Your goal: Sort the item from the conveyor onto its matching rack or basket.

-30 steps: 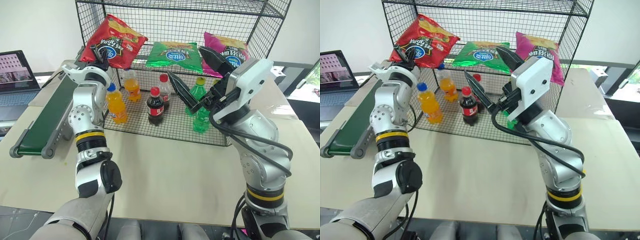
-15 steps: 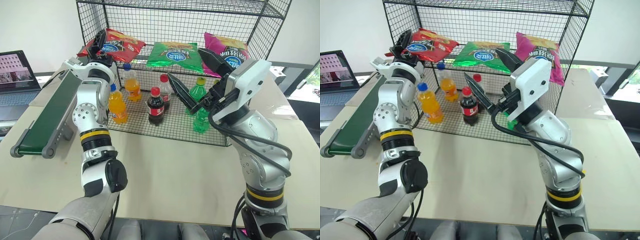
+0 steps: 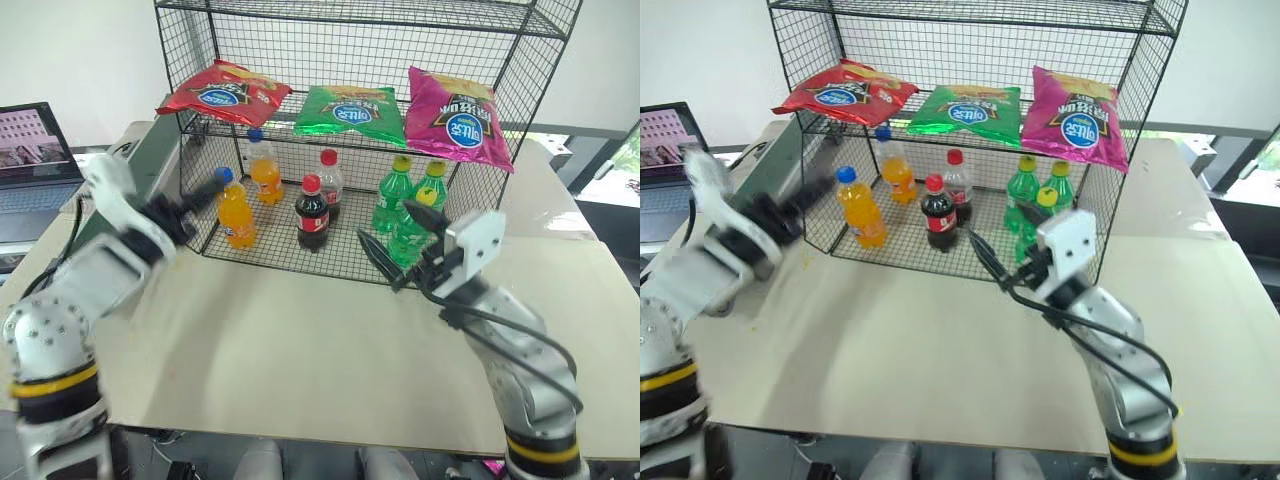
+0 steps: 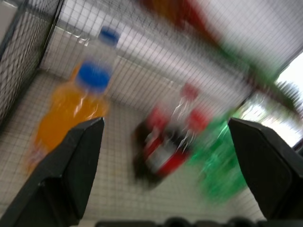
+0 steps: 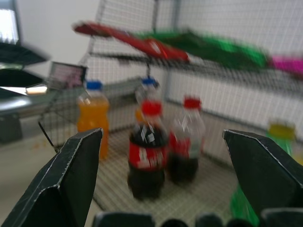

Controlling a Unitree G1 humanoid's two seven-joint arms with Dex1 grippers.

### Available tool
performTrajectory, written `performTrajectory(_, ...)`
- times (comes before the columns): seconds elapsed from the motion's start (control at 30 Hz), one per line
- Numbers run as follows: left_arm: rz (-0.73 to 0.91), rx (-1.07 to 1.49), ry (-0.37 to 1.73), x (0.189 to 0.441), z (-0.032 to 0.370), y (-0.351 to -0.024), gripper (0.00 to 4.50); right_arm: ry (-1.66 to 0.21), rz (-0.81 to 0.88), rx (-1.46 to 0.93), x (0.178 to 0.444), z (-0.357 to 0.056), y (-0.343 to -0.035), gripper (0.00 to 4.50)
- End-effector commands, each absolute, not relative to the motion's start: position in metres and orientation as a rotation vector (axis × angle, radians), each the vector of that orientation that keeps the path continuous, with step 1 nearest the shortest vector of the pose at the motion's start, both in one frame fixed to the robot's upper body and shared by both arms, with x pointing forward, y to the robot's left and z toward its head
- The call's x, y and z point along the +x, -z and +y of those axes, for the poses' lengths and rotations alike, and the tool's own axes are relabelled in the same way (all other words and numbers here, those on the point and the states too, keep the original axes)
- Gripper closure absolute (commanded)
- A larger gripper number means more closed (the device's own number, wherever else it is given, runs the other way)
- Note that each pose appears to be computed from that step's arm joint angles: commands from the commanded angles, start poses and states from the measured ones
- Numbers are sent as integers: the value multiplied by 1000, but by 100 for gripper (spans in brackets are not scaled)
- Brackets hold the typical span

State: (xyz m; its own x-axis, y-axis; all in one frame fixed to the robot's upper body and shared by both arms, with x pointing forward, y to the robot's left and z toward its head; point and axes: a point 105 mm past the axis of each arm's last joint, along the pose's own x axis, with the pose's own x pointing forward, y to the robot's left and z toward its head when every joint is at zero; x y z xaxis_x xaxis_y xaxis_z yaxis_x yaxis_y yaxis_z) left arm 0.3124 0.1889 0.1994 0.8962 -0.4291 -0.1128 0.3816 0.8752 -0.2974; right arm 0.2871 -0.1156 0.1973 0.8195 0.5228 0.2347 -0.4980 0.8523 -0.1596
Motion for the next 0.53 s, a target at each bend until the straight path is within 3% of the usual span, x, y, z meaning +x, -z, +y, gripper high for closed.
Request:
performTrajectory(0.03, 184, 48, 452, 309, 175, -168, 8, -464, -254, -121, 285, -128, -187, 0)
performTrajectory(0.27, 84, 131, 342, 327, 179, -117, 8, -283, -114, -122, 288, -152, -131, 0)
performTrajectory(0.53, 75, 131, 428, 333, 172, -100, 8, -204, -129, -115, 290, -163, -128, 0)
